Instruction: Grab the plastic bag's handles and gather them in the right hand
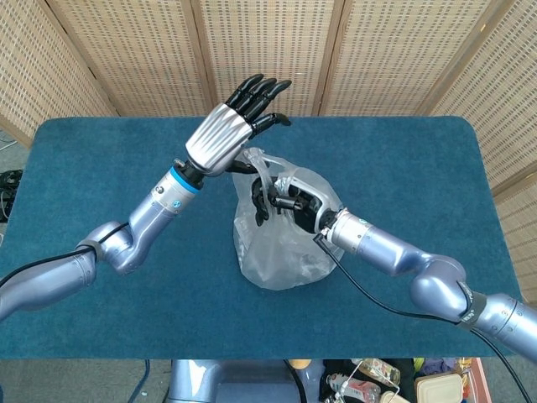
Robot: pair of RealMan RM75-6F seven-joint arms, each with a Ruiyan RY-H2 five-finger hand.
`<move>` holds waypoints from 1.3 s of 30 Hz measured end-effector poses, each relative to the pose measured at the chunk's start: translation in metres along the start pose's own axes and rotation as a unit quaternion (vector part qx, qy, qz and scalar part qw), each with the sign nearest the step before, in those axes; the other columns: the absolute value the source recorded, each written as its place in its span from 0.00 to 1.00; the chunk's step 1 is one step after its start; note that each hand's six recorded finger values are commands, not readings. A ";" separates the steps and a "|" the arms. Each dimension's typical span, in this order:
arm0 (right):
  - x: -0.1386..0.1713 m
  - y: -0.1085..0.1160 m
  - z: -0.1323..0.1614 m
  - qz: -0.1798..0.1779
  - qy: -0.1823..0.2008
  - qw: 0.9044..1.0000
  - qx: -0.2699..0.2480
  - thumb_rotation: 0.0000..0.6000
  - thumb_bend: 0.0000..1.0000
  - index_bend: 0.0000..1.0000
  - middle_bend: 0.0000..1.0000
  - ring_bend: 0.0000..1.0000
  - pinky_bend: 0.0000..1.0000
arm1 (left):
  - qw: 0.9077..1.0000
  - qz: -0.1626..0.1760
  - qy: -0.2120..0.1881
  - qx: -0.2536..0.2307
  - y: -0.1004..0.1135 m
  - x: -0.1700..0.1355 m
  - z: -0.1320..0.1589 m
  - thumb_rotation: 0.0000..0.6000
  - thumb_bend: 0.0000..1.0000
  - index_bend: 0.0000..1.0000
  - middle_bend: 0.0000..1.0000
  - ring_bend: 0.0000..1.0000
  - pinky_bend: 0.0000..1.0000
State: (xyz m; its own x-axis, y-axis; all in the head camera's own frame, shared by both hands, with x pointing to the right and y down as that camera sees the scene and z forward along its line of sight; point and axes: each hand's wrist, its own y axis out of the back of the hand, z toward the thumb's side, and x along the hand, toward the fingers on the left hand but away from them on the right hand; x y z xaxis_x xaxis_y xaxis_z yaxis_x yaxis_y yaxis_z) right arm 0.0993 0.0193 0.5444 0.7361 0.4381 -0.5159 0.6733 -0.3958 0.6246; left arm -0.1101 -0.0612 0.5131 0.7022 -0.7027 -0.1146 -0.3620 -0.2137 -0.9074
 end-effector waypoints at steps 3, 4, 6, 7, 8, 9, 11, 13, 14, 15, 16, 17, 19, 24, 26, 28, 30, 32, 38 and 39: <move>0.000 0.004 0.002 -0.001 -0.001 1.000 -0.001 1.00 1.00 0.58 0.74 0.71 0.57 | 1.000 -0.017 -0.001 0.001 0.005 -0.003 -0.006 0.94 0.00 0.01 0.00 0.00 0.01; 0.000 0.005 0.002 -0.001 -0.001 1.000 -0.002 1.00 1.00 0.58 0.74 0.71 0.57 | 1.000 -0.025 -0.001 0.003 0.007 -0.005 -0.008 0.90 0.00 0.00 0.00 0.00 0.01; 0.000 0.007 0.002 -0.001 -0.002 1.000 -0.003 1.00 1.00 0.58 0.74 0.71 0.57 | 0.999 -0.036 0.000 0.004 0.009 -0.008 -0.012 0.83 0.00 0.00 0.00 0.00 0.01; 0.000 0.009 0.002 -0.001 -0.003 1.000 -0.003 1.00 1.00 0.58 0.74 0.71 0.57 | 0.999 -0.041 0.000 0.002 0.009 -0.009 -0.013 0.78 0.00 0.00 0.00 0.00 0.00; 0.000 0.010 0.002 -0.001 -0.003 1.000 -0.003 1.00 1.00 0.58 0.74 0.71 0.57 | 0.999 -0.042 0.001 0.000 0.010 -0.011 -0.014 0.72 0.00 0.00 0.00 0.00 0.00; 0.000 0.011 0.002 -0.001 -0.004 1.000 -0.003 1.00 1.00 0.58 0.74 0.71 0.57 | 0.999 -0.043 0.002 -0.002 0.011 -0.012 -0.016 0.69 0.00 0.00 0.00 0.00 0.00; 0.000 0.012 0.002 -0.002 -0.005 1.000 -0.002 1.00 1.00 0.58 0.74 0.71 0.57 | 0.999 -0.043 0.004 -0.005 0.014 -0.015 -0.019 0.62 0.00 0.00 0.00 0.00 0.00; 0.000 0.015 0.002 -0.004 -0.005 1.000 0.000 1.00 1.00 0.58 0.74 0.71 0.57 | 0.999 -0.048 0.005 -0.003 0.016 -0.019 -0.024 0.61 0.00 0.00 0.00 0.00 0.00; 0.001 0.016 0.002 -0.005 -0.005 1.000 0.001 1.00 1.00 0.58 0.74 0.71 0.57 | 0.999 -0.054 0.006 0.000 0.018 -0.022 -0.027 0.61 0.00 0.00 0.00 0.00 0.00; 0.001 0.018 0.002 -0.007 -0.004 1.000 0.003 1.00 1.00 0.58 0.74 0.71 0.57 | 0.998 -0.058 0.007 0.002 0.020 -0.025 -0.030 0.62 0.00 0.00 0.00 0.00 0.00; 0.001 0.020 0.003 -0.009 -0.004 1.000 0.002 1.00 1.00 0.58 0.74 0.71 0.57 | 0.998 -0.062 0.008 0.005 0.023 -0.029 -0.034 0.65 0.00 0.00 0.00 0.00 0.00; 0.002 0.022 0.003 -0.011 -0.004 1.000 0.002 1.00 1.00 0.58 0.74 0.71 0.57 | 0.998 -0.063 0.012 0.009 0.028 -0.034 -0.040 0.70 0.00 0.00 0.00 0.00 0.00; 0.003 0.025 0.003 -0.014 -0.004 1.000 0.002 1.00 1.00 0.58 0.74 0.71 0.57 | 0.998 -0.062 0.020 0.012 0.036 -0.043 -0.048 0.81 0.00 0.00 0.00 0.00 0.00; 0.008 0.030 0.006 -0.022 -0.003 1.000 0.010 1.00 1.00 0.58 0.74 0.72 0.57 | 0.996 -0.069 0.046 0.032 0.056 -0.065 -0.070 0.92 0.00 0.00 0.00 0.00 0.00; 0.010 0.032 0.008 -0.025 -0.002 1.000 0.016 1.00 1.00 0.58 0.74 0.72 0.57 | 0.995 -0.068 0.070 0.037 0.070 -0.084 -0.084 0.92 0.00 0.00 0.00 0.00 0.00; 0.012 0.032 0.011 -0.026 -0.002 0.999 0.021 1.00 1.00 0.58 0.74 0.73 0.57 | 0.992 -0.065 0.098 0.040 0.084 -0.108 -0.099 0.93 0.00 0.00 0.00 0.00 0.00; 0.014 0.030 0.013 -0.026 -0.002 0.999 0.025 1.00 1.00 0.58 0.74 0.73 0.57 | 0.990 -0.062 0.123 0.036 0.096 -0.132 -0.110 0.93 0.00 0.00 0.00 0.00 0.00; 0.016 0.028 0.016 -0.025 -0.002 0.999 0.030 1.00 1.00 0.58 0.74 0.73 0.57 | 0.986 -0.061 0.153 0.029 0.108 -0.160 -0.122 0.97 0.00 0.00 0.00 0.00 0.00; 0.023 0.026 0.024 -0.033 0.007 0.999 0.040 1.00 1.00 0.58 0.74 0.73 0.57 | 0.966 -0.073 0.249 0.020 0.122 -0.242 -0.147 1.00 0.00 0.00 0.00 0.00 0.00; 0.023 0.026 0.024 -0.034 0.008 0.999 0.041 1.00 1.00 0.58 0.74 0.73 0.57 | 0.961 -0.075 0.265 0.020 0.123 -0.255 -0.149 1.00 0.00 0.00 0.00 0.00 0.00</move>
State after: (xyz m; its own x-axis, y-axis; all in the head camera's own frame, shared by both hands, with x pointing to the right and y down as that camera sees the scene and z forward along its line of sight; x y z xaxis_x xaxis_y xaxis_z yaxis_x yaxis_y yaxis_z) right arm 0.1359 -0.0006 0.5344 0.6875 0.4789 -0.5460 0.7258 -0.4285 0.5381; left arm -0.4250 -0.0097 0.4915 0.3303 -0.9153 0.2304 -0.2498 -0.3202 -0.9138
